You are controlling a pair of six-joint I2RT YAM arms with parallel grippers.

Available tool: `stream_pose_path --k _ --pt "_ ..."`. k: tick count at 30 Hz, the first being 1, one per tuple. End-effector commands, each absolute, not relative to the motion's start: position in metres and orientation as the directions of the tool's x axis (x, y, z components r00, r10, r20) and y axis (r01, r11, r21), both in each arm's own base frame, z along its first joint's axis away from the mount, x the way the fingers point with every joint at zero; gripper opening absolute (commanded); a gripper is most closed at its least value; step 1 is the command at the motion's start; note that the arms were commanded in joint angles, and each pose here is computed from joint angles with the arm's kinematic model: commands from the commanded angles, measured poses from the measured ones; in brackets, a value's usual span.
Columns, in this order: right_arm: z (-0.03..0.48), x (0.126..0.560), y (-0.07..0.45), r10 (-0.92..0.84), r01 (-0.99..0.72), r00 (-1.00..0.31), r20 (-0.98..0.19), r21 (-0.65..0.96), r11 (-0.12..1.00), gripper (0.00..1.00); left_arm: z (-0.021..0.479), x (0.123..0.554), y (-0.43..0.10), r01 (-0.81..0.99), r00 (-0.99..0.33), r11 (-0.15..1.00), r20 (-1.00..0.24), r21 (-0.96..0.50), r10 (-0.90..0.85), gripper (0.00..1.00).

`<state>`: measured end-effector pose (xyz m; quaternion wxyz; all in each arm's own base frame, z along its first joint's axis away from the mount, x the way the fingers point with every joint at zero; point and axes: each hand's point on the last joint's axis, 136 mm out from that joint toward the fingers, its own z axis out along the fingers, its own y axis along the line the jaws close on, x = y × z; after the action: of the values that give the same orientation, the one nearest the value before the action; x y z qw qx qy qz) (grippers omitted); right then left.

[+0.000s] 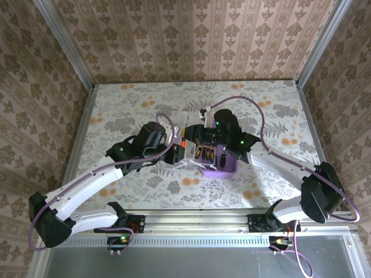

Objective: Pack the tool kit

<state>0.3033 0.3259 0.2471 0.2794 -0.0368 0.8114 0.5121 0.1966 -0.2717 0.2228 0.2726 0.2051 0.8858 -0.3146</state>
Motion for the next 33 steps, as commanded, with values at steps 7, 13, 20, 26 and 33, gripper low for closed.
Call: stream_pose_path --k 7,13,20,26,33 --pt "0.221 0.326 0.292 0.207 -0.254 -0.813 -0.545 0.65 0.716 0.14 0.237 0.194 -0.21 0.448 -0.729 0.827 -0.674 -0.34 0.118 0.59" --pt "0.187 0.336 0.298 0.185 -0.196 -0.85 -0.493 0.622 0.758 0.14 0.218 0.19 -0.142 0.228 -0.737 0.886 -0.666 -0.404 -0.114 0.62" --pt "0.17 0.349 0.305 0.183 -0.169 -0.862 -0.473 0.608 0.776 0.13 0.205 0.176 -0.119 0.162 -0.747 0.873 -0.635 -0.46 -0.195 0.61" --pt "0.163 0.354 0.306 0.177 -0.151 -0.871 -0.459 0.591 0.792 0.15 0.201 0.177 -0.121 0.166 -0.752 0.868 -0.629 -0.469 -0.196 0.61" --pt "0.152 0.362 0.304 0.184 -0.111 -0.878 -0.441 0.563 0.819 0.18 0.201 0.176 -0.124 0.181 -0.753 0.862 -0.631 -0.473 -0.187 0.62"
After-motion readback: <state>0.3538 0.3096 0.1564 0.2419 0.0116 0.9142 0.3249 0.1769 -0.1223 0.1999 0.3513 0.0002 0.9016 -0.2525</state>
